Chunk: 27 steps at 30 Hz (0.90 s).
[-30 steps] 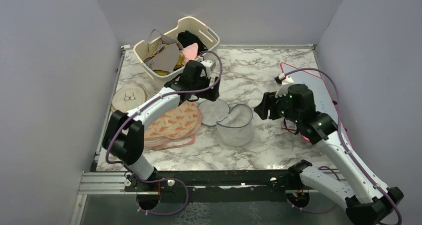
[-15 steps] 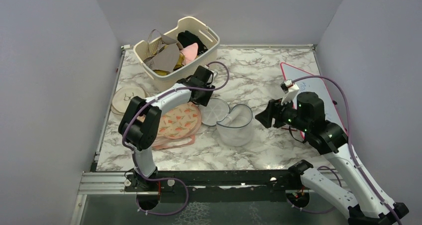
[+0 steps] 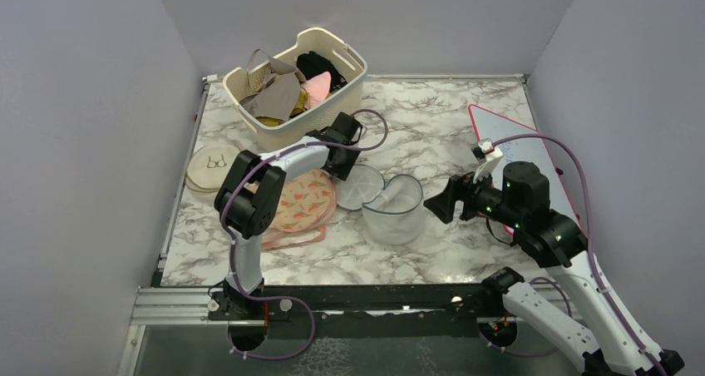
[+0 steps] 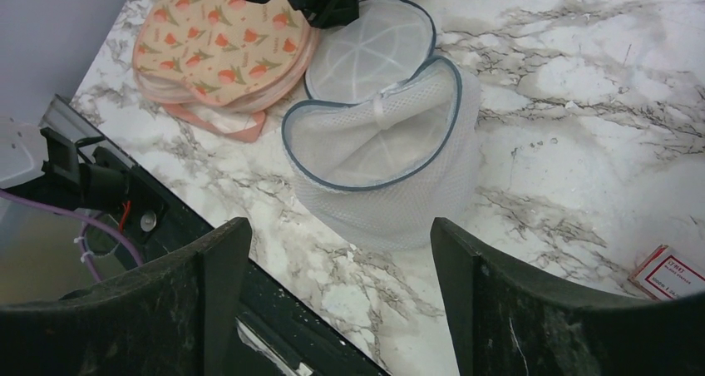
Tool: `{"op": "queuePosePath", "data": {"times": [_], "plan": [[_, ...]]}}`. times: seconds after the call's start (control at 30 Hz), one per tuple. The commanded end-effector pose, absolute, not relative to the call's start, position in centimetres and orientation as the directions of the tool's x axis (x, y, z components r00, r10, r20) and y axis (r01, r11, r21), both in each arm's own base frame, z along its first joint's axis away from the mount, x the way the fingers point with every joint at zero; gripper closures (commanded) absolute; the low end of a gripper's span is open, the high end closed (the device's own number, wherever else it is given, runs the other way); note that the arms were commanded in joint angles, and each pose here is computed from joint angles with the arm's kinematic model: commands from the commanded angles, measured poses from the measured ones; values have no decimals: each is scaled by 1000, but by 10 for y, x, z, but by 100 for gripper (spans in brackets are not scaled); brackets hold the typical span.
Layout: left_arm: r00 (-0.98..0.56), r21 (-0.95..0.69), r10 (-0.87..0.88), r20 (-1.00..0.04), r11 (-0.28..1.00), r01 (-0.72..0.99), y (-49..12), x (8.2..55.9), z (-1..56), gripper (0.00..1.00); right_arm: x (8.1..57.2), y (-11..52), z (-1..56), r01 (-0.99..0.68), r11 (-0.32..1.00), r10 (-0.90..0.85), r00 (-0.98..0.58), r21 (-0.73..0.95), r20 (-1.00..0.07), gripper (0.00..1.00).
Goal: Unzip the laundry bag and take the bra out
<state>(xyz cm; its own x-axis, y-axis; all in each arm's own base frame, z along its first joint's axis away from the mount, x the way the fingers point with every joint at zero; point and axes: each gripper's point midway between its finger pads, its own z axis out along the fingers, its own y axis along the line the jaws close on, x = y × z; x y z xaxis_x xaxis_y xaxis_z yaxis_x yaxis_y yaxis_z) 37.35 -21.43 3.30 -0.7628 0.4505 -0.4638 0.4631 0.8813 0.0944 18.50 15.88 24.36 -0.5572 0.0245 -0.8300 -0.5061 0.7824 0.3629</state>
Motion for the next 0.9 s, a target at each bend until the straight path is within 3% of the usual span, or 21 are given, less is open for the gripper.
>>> {"op": "queuePosePath", "data": {"times": [0.0,0.17,0.57,0.87], "plan": [[-757,121,470,-454,874,470,-215,380,31,63,183,164,244,-545,759,8,-540,357,-841,21],[-774,70,469,-426,870,489,-224,375,18,68,182,159,248,-533,768,34,-518,354,-855,22],[-735,82,511,-446,841,535,-243,369,31,100,184,157,247,-515,781,45,-517,353,-855,22],[-606,221,522,-600,836,502,-256,363,92,100,184,156,249,-517,781,51,-507,351,-861,22]]}}
